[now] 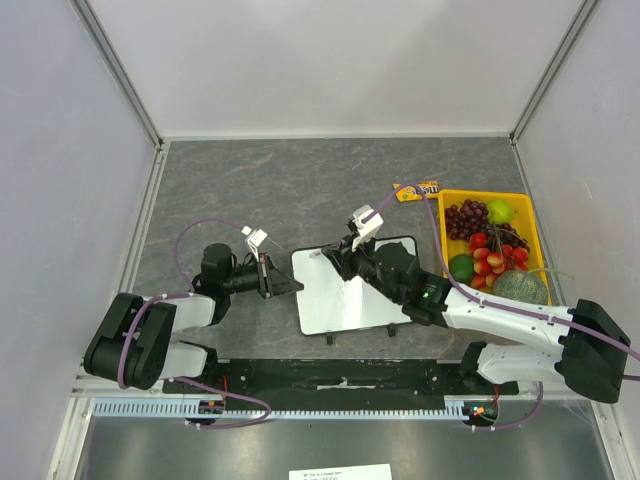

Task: Write a sentence on the whiteboard
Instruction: Write on the whiteboard with the whiteboard.

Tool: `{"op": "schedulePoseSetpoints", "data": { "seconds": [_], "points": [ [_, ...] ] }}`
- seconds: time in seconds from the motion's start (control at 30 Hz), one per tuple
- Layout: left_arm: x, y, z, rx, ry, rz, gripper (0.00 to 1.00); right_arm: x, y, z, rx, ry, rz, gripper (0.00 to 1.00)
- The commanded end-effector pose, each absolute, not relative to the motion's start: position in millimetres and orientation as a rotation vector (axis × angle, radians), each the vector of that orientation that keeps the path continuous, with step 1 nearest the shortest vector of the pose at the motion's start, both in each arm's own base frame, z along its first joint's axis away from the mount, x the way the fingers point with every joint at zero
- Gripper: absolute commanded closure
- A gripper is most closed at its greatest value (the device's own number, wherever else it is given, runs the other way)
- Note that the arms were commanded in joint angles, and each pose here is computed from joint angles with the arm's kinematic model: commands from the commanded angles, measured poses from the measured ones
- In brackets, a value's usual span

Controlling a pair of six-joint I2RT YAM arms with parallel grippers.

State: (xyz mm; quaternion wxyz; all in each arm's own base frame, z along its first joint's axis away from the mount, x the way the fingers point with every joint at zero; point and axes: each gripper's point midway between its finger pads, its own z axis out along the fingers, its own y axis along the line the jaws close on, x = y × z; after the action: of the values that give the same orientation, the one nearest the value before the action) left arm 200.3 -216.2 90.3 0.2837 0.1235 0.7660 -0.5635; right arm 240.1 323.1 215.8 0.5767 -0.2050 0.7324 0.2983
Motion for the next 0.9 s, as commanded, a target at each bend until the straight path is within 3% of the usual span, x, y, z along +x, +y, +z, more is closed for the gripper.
{"op": "schedulePoseSetpoints", "data": {
  "seconds": [0.0,0.87],
  "points": [
    [209,-215,82,0.342,2.058,-1.437,0.98,247,323,236,-0.404,1.654,0.714,1.00],
    [209,-215,83,0.343,2.056,-1.435,0.98,235,316,203,-0.463,1.744,0.703,1.00]
  ]
}}
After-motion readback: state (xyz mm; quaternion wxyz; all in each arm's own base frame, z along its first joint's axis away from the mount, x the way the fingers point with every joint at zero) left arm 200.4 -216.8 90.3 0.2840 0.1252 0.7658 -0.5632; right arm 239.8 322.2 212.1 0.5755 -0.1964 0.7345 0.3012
